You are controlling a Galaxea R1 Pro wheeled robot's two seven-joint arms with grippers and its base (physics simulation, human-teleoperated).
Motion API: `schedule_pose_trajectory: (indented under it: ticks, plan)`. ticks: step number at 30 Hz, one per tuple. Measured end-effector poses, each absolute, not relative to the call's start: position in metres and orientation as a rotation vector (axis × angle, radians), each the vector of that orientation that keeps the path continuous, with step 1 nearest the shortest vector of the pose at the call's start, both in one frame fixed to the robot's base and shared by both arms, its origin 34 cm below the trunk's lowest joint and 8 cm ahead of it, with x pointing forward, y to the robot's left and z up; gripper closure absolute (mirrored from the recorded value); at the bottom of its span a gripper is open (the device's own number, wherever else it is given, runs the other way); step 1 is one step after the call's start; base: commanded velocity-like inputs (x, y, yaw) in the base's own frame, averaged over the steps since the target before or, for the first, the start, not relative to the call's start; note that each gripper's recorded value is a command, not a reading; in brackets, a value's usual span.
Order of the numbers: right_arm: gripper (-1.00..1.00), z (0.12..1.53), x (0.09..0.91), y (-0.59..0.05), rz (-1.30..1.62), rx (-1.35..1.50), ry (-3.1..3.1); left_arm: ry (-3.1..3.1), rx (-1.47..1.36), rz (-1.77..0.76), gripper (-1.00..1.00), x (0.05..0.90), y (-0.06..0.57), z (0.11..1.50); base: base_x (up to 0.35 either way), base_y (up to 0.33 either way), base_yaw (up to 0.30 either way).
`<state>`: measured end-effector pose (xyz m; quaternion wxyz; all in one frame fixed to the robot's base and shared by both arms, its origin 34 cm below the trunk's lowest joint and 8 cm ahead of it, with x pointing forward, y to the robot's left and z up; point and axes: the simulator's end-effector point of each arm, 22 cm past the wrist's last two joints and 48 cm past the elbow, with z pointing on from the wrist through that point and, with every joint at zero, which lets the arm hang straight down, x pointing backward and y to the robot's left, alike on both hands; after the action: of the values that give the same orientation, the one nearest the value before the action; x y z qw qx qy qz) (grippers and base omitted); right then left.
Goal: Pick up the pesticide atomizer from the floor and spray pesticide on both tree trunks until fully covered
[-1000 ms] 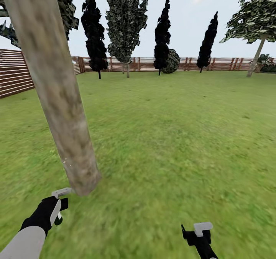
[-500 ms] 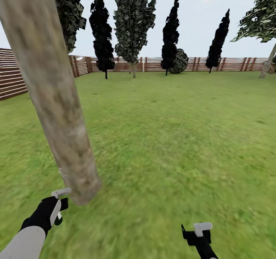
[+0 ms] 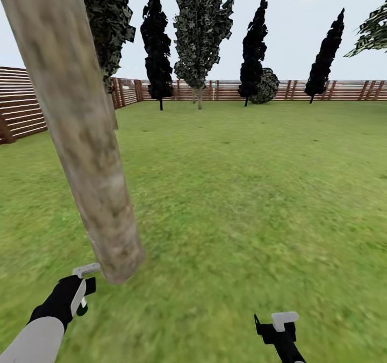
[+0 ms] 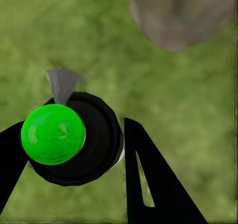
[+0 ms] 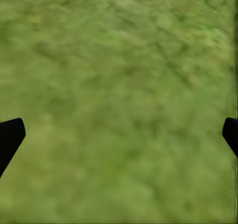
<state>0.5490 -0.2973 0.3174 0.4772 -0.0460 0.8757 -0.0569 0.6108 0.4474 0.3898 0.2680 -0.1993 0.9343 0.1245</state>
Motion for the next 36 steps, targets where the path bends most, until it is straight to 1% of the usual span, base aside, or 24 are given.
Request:
schedule_pose_trajectory:
  ticks: [5,15,21,30,33,36]
  plan:
    - [-1.00,0.3173,0.5490,-0.2970,-0.138,-0.113,2.139,2.521,-0.537,0.335,1.00,0.6107,0.4470,0.3896,0.000,-0.269,0.028]
    - [-1.00,0.3174,0.5491,-0.2972,-0.139,-0.113,2.139,2.521,-0.537,0.335,1.00,0.6107,0.4470,0.3897,0.017,-0.269,0.248]
    - [-1.00,0.3173,0.5490,-0.2966,-0.138,-0.113,2.139,2.521,-0.537,0.335,1.00,0.6109,0.4469,0.3897,0.025,-0.269,0.035]
    - [-1.00,0.3175,0.5491,-0.2969,-0.138,-0.113,2.139,2.518,-0.538,0.336,1.00,0.6109,0.4486,0.3905,0.037,-0.261,0.259]
    - [-1.00,0.3176,0.5491,-0.2971,-0.139,-0.113,2.139,2.519,-0.539,0.334,1.00,0.6107,0.4489,0.3905,0.214,-0.143,0.277]
    - [-1.00,0.3173,0.5490,-0.2972,-0.139,-0.112,2.140,2.519,-0.540,0.333,1.00,0.6108,0.4482,0.3901,0.046,-0.028,0.277]
